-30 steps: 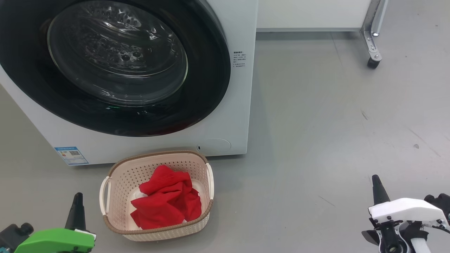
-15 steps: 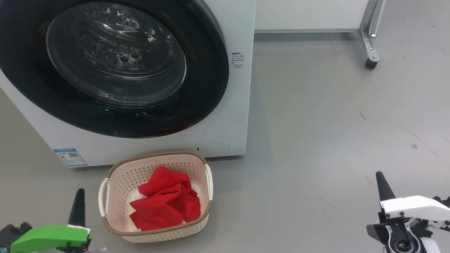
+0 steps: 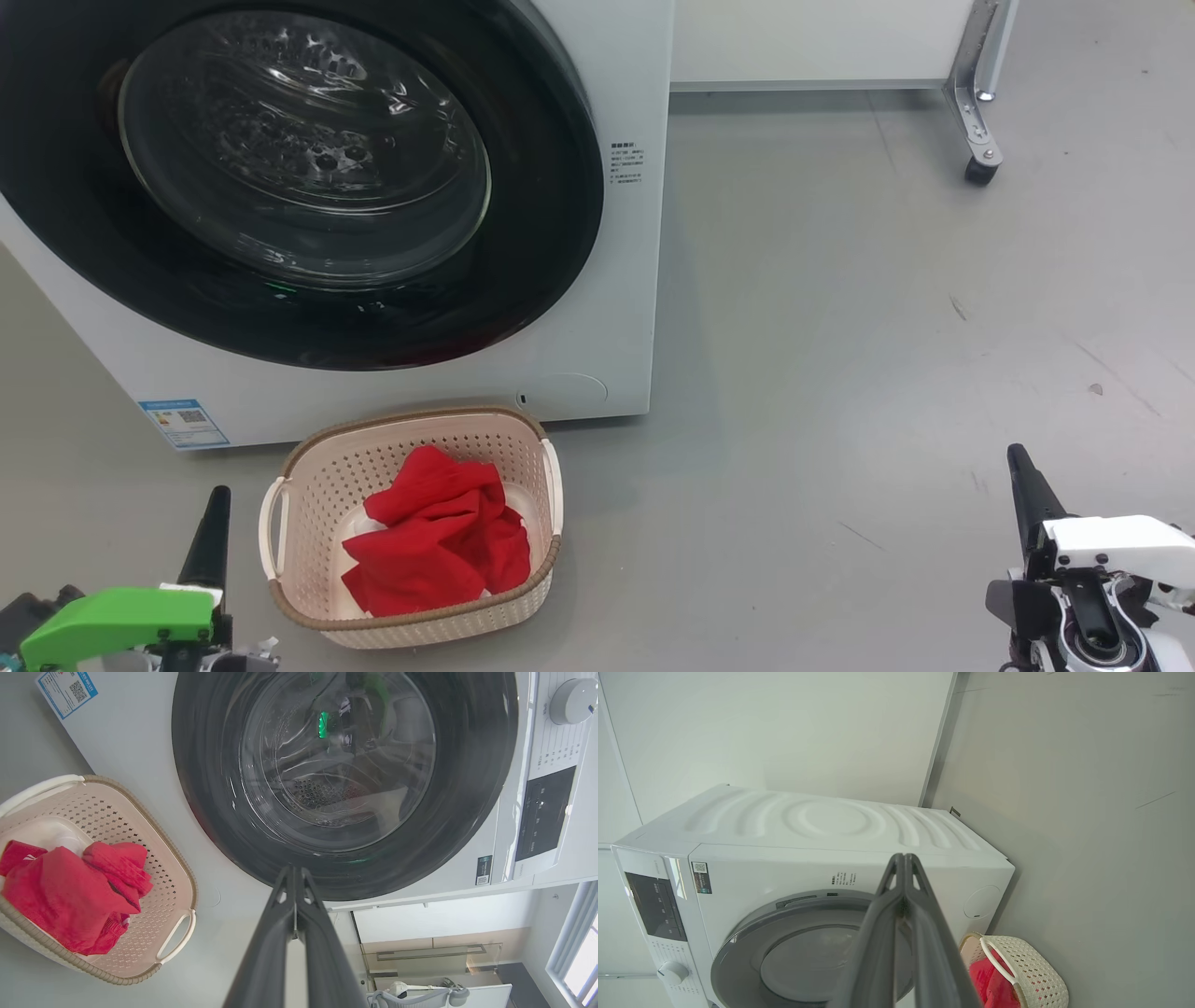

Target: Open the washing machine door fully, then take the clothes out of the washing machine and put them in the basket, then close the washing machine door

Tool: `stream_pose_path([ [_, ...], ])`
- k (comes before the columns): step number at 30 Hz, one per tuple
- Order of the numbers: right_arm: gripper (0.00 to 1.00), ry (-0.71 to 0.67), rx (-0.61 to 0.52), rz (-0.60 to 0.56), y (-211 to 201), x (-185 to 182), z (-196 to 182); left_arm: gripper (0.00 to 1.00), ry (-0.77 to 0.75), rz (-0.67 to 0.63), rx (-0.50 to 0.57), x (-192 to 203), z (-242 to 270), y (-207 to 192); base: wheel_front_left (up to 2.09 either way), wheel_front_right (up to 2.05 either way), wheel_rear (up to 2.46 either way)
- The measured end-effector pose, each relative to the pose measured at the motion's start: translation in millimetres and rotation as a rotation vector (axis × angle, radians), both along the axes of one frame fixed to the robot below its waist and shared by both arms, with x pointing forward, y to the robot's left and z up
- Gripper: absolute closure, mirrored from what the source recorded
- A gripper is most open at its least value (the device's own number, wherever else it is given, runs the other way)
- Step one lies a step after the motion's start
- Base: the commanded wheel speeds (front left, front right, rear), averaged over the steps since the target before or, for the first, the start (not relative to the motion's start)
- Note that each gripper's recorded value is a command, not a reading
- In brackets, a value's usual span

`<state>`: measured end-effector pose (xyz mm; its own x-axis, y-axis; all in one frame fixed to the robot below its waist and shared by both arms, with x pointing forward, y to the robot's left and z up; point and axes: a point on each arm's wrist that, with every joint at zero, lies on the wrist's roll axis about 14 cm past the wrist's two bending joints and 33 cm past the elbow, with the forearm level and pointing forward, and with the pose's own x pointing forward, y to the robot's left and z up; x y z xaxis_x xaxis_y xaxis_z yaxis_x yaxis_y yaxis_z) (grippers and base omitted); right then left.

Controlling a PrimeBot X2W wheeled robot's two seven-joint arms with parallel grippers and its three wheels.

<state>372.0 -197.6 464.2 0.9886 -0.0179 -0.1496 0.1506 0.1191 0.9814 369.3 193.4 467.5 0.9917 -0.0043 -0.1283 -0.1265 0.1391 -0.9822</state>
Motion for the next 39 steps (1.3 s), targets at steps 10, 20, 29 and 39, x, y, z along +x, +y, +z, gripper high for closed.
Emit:
stream_pose_path([
  [10, 1.0, -0.043, 0.122, -0.024, -7, 1, 9, 1.0, -0.032, -0.005, -0.129, 6, 9, -4, 0.0, 0.0, 0.0],
  [20, 1.0, -0.052, 0.133, -0.029, -8, 1, 11, 1.0, -0.038, -0.01, -0.141, 7, 11, -5, 0.0, 0.0, 0.0],
  [29, 1.0, -0.053, 0.133, -0.029, -8, 1, 11, 1.0, -0.039, -0.01, -0.141, 7, 11, -5, 0.0, 0.0, 0.0],
  [39, 1.0, -0.054, 0.133, -0.028, -8, 1, 11, 1.0, -0.04, -0.01, -0.141, 7, 12, -5, 0.0, 0.0, 0.0],
])
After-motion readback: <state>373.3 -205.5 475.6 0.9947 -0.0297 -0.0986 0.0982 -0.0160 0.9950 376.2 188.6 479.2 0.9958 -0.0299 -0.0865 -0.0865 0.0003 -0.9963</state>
